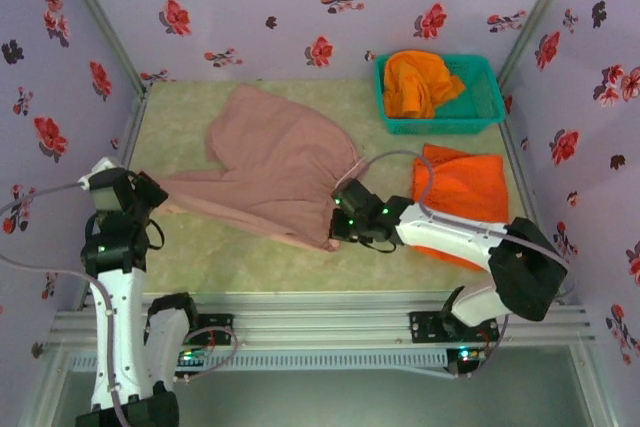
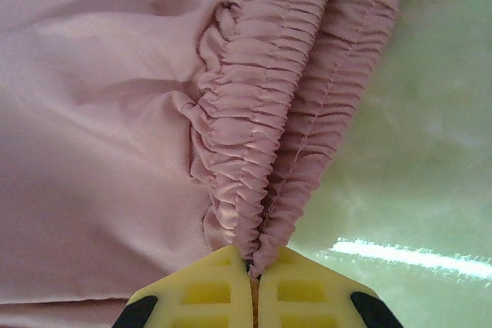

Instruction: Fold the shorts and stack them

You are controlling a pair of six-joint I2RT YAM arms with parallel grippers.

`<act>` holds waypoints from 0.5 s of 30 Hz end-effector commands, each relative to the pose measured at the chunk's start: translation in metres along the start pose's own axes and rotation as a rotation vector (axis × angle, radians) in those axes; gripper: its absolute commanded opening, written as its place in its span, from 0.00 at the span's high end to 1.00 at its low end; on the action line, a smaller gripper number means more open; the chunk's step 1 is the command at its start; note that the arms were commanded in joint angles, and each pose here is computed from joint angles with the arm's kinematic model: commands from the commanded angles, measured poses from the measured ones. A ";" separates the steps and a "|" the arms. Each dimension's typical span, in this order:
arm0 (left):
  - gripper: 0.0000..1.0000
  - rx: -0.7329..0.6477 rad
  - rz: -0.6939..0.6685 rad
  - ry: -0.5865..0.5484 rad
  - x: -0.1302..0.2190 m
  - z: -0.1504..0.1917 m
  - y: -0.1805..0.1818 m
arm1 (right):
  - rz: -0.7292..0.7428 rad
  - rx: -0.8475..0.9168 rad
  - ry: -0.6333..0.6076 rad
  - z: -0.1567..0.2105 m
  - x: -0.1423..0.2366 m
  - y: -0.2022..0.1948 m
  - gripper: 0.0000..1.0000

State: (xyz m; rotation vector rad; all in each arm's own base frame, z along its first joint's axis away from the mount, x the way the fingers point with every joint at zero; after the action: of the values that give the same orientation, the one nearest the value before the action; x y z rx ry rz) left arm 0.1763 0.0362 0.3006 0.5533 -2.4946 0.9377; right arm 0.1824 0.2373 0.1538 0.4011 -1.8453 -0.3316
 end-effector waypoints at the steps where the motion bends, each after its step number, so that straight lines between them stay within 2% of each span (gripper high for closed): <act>1: 1.00 -0.038 -0.004 -0.047 0.008 -0.010 -0.005 | -0.005 -0.198 -0.066 0.002 0.003 -0.006 0.95; 5: 1.00 -0.038 0.026 -0.043 0.001 -0.025 -0.021 | -0.037 -0.263 -0.144 -0.004 0.020 -0.004 0.93; 10: 1.00 -0.044 0.091 -0.027 -0.028 -0.048 -0.063 | -0.069 -0.323 -0.269 -0.026 0.052 0.012 0.92; 15: 1.00 -0.066 0.115 -0.040 -0.063 -0.068 -0.101 | -0.134 -0.455 -0.302 -0.042 0.069 0.029 0.96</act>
State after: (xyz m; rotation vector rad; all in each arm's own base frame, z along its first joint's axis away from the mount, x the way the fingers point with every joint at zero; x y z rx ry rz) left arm 0.2737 0.0262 0.3426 0.4321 -2.4946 0.8845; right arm 0.1946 0.2342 0.2210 0.2429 -1.9556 -0.7997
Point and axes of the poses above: each hand's point on the last joint's axis, 136 mm out from that joint toward the fingers, its own x axis back along the fingers, its own y axis along the line the jaws close on, z = x × y, the point moved 9 cm from there along x, back along the fingers, and after that the axes turned 7 degrees about x, right-handed, at the moved point
